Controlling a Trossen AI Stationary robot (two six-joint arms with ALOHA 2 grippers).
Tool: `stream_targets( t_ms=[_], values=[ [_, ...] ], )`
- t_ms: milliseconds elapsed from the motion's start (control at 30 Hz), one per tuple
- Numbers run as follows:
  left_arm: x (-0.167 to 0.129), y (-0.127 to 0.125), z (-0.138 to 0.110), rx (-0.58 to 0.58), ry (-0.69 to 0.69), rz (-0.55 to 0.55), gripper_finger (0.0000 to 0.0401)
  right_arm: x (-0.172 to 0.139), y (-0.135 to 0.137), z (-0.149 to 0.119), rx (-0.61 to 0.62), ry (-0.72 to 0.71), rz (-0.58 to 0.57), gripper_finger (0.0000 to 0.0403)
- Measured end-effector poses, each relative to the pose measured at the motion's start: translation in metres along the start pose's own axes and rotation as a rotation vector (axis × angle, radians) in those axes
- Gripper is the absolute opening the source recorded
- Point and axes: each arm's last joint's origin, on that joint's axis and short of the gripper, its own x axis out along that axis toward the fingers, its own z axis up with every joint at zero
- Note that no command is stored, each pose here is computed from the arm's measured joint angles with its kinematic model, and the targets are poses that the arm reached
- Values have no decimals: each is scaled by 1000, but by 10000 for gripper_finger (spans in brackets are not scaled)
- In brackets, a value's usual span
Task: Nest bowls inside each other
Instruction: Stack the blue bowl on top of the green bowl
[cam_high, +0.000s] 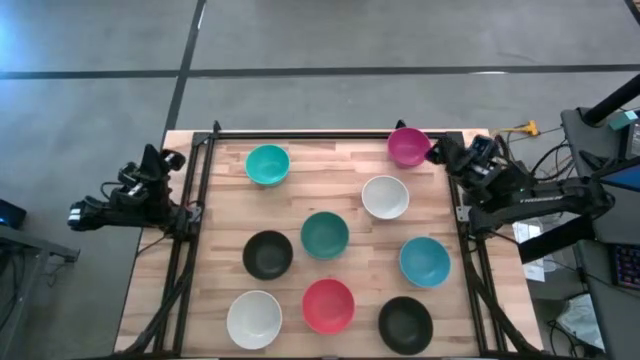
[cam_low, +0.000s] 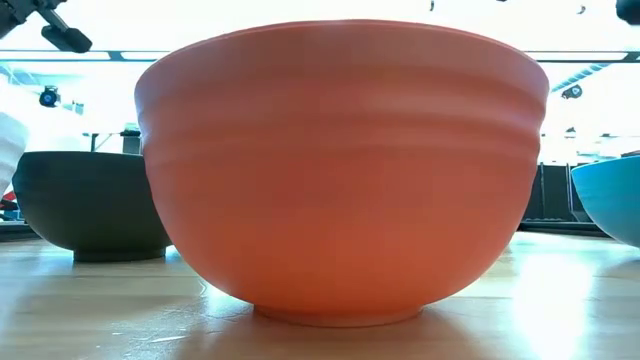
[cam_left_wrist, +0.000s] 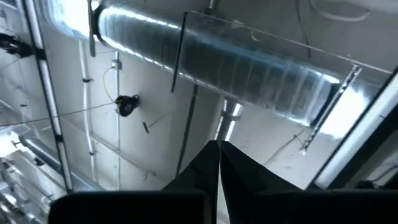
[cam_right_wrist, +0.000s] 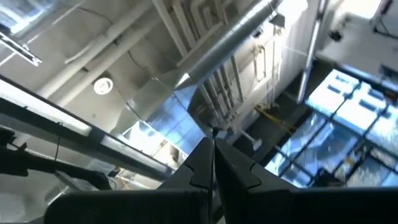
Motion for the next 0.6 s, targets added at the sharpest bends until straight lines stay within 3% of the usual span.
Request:
stream_targets(
  t_ms=[200, 267, 367, 467, 600],
  values=[
    [23, -10, -2, -3, -10, 31, 0, 49, 33, 14, -130, -99, 65, 9],
    [32, -14, -5, 1, -2, 33, 0, 62, 44, 17, -250, -102, 126, 8],
    [49, -21, -11, 1, 5, 24, 0, 79, 59, 15, -509, -24, 305, 8],
    [68, -31, -20, 7, 45, -68, 0, 93, 74, 15, -641, 76, 419, 9],
    [96, -47, -36, 12, 137, -279, 0, 105, 90, 16, -767, 275, 391, 9]
  ],
)
